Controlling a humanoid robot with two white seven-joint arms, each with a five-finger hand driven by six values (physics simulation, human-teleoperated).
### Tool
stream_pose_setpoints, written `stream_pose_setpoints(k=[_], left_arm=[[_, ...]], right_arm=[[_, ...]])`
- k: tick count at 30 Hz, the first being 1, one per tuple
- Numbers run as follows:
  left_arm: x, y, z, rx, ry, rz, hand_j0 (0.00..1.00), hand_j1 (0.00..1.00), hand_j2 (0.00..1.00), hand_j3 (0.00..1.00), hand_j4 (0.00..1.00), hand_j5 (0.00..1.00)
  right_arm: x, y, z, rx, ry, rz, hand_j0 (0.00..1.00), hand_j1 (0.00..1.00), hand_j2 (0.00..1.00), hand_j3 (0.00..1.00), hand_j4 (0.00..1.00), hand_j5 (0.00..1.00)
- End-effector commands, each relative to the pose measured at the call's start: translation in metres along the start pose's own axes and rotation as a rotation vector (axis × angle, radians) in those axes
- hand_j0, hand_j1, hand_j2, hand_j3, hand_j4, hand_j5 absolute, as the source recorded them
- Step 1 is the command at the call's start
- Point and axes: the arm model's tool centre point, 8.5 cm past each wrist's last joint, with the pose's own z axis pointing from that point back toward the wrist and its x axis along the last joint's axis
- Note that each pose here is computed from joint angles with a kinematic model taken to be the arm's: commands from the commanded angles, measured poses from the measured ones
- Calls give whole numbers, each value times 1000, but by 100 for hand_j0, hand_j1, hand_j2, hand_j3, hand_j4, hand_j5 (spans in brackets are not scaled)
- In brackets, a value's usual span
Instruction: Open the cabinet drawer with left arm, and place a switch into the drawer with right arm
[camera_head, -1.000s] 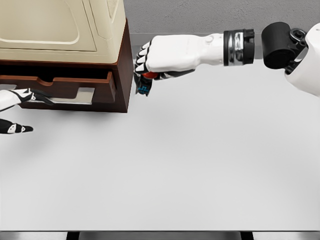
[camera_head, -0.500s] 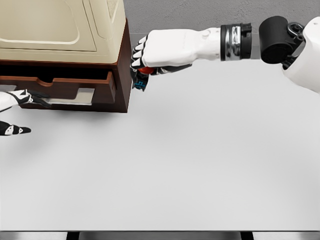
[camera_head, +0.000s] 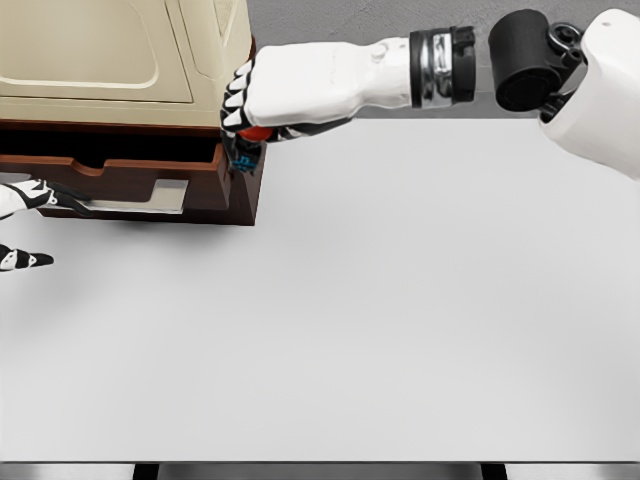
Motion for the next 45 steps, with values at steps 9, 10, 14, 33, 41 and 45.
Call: stream_pose_setpoints(k=[9,10,14,33,41,45], left_arm=[[3,1,-1,8,-9,9,70,70,70,70,70,70],[4,1,-1,7,-12,9,70,70,70,70,70,70],[7,1,-2,4,-20,7,70,70,70,70,70,70],[12,-17,-3,-32,-34,34,71,71,71,71,71,71],[17,-16,-5,-36,-49,31,71,71,71,71,71,71],[16,-8,2,-28,-31,14,72,72,72,72,72,72]], right_arm=[[1,-14,-1,-23,-7,14,54,54,54,54,54,54],[0,-17,0,-25,-6,16,54,54,54,54,54,54],[1,-16,-2,-23,-8,16,54,54,54,54,54,54],[-13,-4,-18,5,11,-21,54,54,54,54,54,54],[-15,-4,-27,13,7,-23,54,54,54,54,54,54],[-13,-10,-31,11,-1,-12,54,54,54,54,54,54]])
